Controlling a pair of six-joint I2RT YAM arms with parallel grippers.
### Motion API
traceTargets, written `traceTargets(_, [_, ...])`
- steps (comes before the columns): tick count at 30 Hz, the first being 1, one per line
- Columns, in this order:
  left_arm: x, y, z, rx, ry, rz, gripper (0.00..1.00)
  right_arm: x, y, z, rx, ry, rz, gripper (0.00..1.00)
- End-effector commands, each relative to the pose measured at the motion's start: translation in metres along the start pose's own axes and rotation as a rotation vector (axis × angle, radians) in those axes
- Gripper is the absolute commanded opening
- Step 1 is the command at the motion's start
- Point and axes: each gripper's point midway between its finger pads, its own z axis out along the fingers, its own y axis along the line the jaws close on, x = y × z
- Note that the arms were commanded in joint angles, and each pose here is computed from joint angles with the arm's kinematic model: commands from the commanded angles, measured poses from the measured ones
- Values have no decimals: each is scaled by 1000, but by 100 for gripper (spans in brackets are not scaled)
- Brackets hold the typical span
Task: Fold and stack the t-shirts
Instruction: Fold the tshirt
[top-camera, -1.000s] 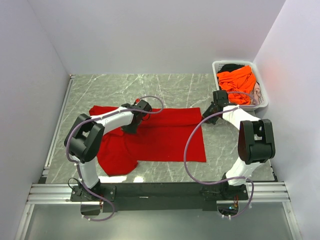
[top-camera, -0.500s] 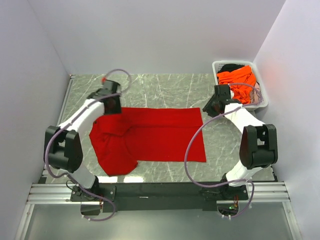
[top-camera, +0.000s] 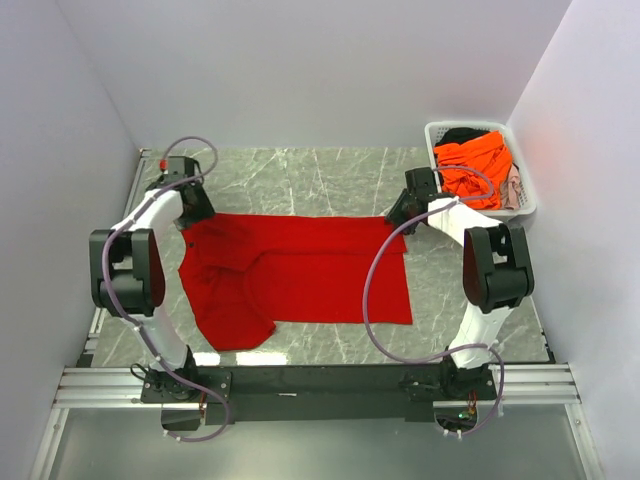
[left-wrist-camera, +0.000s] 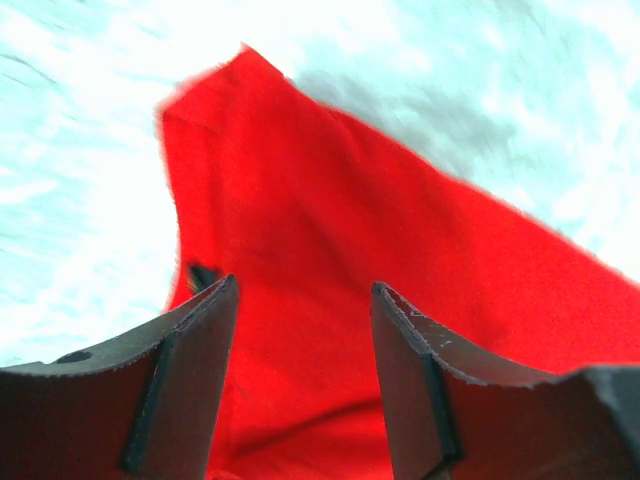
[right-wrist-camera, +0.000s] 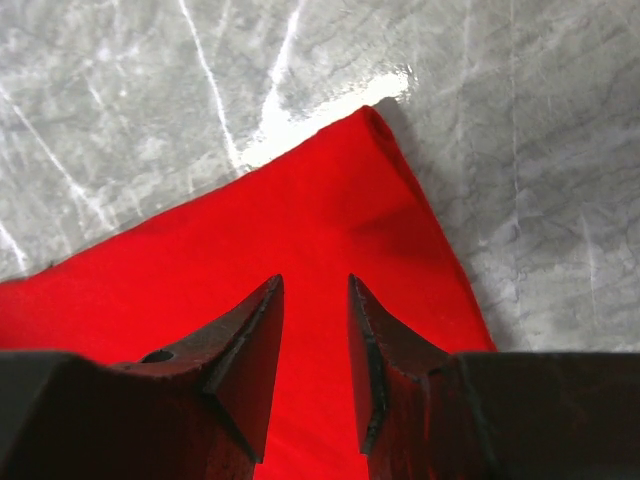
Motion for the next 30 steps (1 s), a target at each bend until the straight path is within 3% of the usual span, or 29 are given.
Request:
traceTargets(1, [-28,15,3,9,-82,-100,60,-18,13,0,-29,-42,0,39])
traceTargets(14, [-28,29,47,-48,-19,-87,46,-10,12,25,-14,11,40,39])
traceTargets(22, [-50,28,49,-58,-57,-62,6,-8,6,34,20,19,56,38])
traceTargets(30, [-66,43,52,-108,-82,-75,4,-12,5,36,41,14,77,38])
